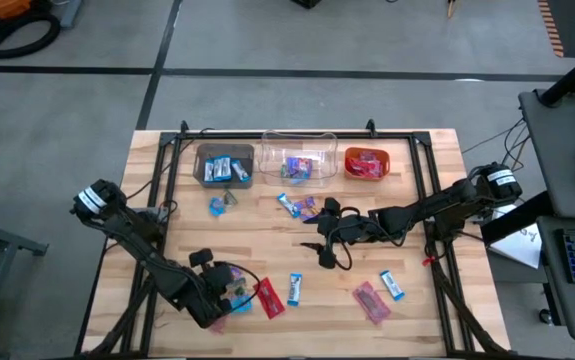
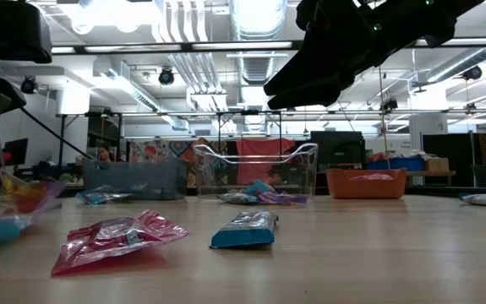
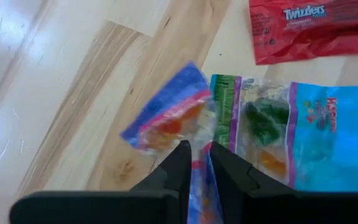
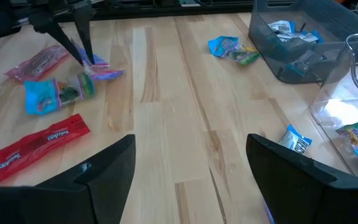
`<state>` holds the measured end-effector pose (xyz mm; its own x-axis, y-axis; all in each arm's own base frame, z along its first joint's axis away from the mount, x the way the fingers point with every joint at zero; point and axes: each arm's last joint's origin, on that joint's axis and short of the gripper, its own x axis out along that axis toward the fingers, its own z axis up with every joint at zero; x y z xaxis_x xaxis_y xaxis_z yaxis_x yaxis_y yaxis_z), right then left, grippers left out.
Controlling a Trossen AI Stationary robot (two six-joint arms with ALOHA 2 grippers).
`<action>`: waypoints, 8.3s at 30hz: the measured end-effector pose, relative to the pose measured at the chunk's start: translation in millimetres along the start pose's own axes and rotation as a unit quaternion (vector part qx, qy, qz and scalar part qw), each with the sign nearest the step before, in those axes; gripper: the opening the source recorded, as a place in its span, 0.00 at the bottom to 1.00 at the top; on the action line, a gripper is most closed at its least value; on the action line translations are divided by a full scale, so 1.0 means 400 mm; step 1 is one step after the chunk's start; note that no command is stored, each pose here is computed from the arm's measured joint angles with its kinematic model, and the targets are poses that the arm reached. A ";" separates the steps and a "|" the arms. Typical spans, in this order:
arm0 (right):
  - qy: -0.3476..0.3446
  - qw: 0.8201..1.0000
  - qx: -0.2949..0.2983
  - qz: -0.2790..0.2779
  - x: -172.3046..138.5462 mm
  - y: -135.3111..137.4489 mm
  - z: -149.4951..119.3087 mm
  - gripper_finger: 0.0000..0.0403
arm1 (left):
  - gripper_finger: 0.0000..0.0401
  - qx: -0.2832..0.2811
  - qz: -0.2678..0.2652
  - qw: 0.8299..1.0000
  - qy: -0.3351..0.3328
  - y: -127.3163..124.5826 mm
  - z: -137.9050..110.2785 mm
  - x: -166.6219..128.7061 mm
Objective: Sort candy
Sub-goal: Put the blue candy into the transparent bin, then put the white candy into the black bin
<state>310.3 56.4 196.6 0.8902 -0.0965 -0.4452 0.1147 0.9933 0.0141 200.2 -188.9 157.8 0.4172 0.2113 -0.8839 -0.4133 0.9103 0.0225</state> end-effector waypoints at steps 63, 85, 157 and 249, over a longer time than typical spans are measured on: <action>-0.015 0.993 0.080 0.086 0.506 0.127 -0.006 0.62 | 0.00 0.006 -0.030 0.997 -0.077 0.118 -0.104 0.080; -0.034 0.991 -0.091 0.091 0.538 0.131 -0.011 0.34 | 0.00 0.007 -0.035 0.992 -0.122 0.114 -0.099 0.086; 0.097 0.944 -0.288 0.132 0.426 0.106 -0.024 0.59 | 0.00 0.034 0.036 0.962 -0.269 0.143 -0.036 -0.010; 0.096 0.989 0.091 -0.061 0.021 -0.126 0.141 0.24 | 0.00 0.129 0.034 0.977 -0.168 0.290 0.169 -0.157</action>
<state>336.7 1.9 242.6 0.7670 -0.1847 -0.6144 0.3094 0.9455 0.1020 180.7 -72.5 247.4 0.6564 0.3400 -0.6735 -0.2494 0.9403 0.2316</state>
